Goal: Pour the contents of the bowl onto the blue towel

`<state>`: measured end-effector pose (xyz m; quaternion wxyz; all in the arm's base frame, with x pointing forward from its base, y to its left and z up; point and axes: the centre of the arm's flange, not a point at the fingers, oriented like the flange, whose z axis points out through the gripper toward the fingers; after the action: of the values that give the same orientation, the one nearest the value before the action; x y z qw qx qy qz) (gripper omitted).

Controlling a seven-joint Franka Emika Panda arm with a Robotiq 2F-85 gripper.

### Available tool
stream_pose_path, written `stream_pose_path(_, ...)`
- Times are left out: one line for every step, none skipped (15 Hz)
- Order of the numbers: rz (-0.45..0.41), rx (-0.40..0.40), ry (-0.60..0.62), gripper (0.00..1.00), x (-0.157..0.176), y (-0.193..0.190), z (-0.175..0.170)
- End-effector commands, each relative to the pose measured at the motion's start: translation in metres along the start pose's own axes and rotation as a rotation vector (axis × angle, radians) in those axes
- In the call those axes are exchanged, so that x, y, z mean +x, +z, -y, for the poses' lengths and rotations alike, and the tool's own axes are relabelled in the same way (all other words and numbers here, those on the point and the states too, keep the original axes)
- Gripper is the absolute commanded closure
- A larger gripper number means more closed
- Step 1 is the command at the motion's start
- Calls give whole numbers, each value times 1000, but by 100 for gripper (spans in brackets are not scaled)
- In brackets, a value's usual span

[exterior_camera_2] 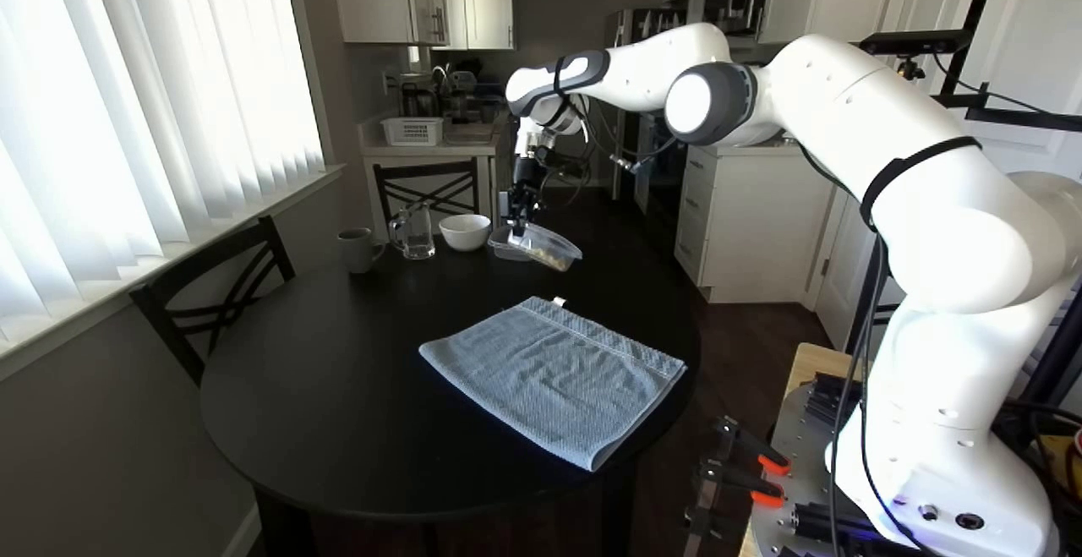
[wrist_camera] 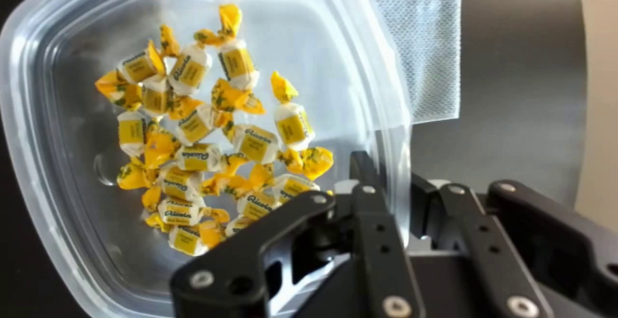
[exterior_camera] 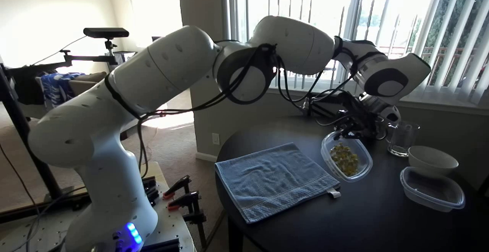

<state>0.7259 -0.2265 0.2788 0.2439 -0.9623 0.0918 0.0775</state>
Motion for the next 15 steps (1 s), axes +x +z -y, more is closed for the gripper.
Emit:
stream_pose_path(-48,156,-109,96,4,-14,-10)
stream_pose_path(-57,202,-117,96,9,-15,-13)
stream_pose_path(-62,244,-135,96,15,-15,-14)
stream_pose_path(-66,284,-159,96,20,-13,-14)
stream_pose_path(-66,322,-185,96,24,-10,-13)
stream_pose_path(-66,357,-213,96,26,-8,-11)
stream_pose_path(-67,393,-242,96,29,-4,-11)
stream_pose_path(-66,424,-275,96,29,-2,-10)
stream_pose_path(-56,452,-311,96,28,1,-8)
stream_pose_path(-42,478,-345,96,28,3,-7)
stream_pose_path(4,464,-347,95,25,6,-8)
stream_pose_path(66,440,-324,95,22,11,-9)
stream_pose_path(136,404,-310,95,14,16,-13)
stream_pose_path(200,384,-291,95,6,21,-16)
stream_pose_path(261,382,-316,95,0,26,-18)
